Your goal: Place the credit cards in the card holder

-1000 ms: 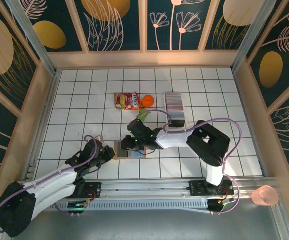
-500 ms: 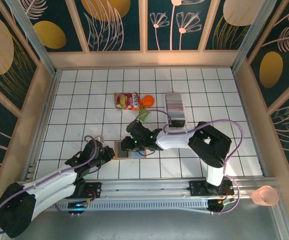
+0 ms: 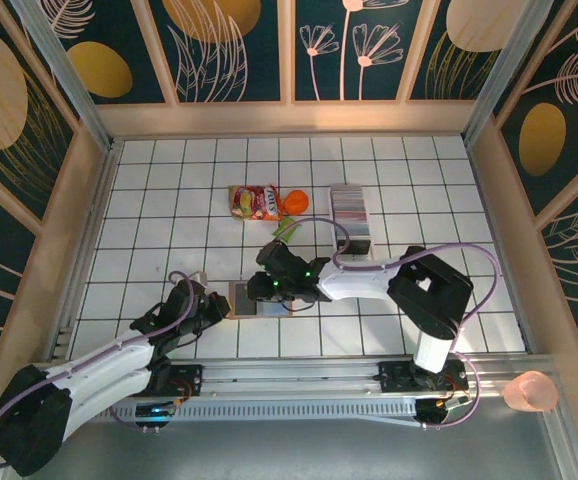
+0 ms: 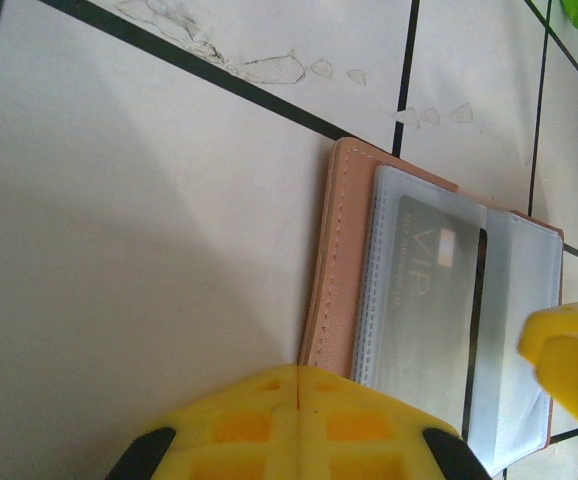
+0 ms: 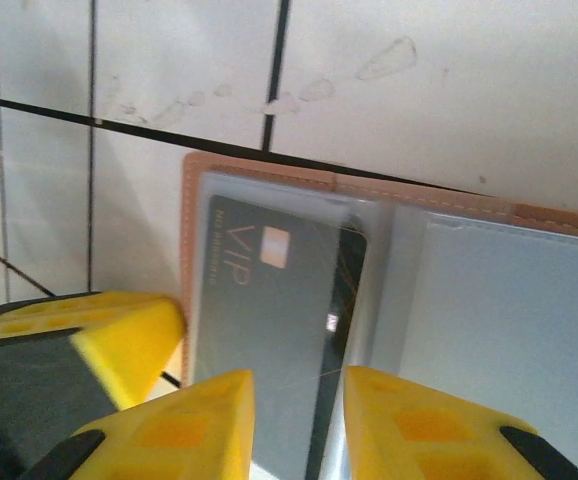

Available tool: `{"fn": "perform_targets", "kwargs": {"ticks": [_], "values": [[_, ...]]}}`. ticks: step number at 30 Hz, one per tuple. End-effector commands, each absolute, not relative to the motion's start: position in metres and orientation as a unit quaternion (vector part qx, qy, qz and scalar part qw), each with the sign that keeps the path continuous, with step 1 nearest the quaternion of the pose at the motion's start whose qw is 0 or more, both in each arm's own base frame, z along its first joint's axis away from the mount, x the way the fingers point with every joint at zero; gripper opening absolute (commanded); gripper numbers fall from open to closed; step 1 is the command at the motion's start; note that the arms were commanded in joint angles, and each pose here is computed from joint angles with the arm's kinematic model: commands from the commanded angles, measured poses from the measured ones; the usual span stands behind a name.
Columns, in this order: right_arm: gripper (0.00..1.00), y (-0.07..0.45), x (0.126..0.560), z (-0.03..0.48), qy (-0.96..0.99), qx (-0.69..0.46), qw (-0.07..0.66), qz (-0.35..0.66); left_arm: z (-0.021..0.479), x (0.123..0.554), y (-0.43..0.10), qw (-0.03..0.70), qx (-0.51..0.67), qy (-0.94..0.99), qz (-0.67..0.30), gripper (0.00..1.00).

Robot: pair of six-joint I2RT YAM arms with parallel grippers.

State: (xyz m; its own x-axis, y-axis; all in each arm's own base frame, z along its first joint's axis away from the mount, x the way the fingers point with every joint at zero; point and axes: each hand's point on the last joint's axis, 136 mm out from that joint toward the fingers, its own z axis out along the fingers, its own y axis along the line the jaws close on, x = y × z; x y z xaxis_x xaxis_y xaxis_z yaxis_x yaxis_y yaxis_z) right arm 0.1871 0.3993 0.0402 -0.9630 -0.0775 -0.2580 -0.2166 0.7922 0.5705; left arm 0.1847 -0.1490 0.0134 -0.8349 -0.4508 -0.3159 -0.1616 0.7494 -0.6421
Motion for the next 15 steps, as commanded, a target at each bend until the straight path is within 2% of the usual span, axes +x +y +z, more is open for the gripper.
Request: {"fn": "perform_targets", "kwargs": {"ticks": [1, 15], "values": [[0.30, 0.400, 0.184, 0.029, 0.945, -0.088, 0.107, 0.295, 0.005, 0.178, -0.146, 0.224, -0.164, 0.912, -0.302, 0.00], [0.28, 0.420, 0.186, 0.030, 0.941, -0.100, 0.102, 0.308, 0.007, 0.178, -0.147, 0.225, -0.165, 0.910, -0.306, 0.00]]}}
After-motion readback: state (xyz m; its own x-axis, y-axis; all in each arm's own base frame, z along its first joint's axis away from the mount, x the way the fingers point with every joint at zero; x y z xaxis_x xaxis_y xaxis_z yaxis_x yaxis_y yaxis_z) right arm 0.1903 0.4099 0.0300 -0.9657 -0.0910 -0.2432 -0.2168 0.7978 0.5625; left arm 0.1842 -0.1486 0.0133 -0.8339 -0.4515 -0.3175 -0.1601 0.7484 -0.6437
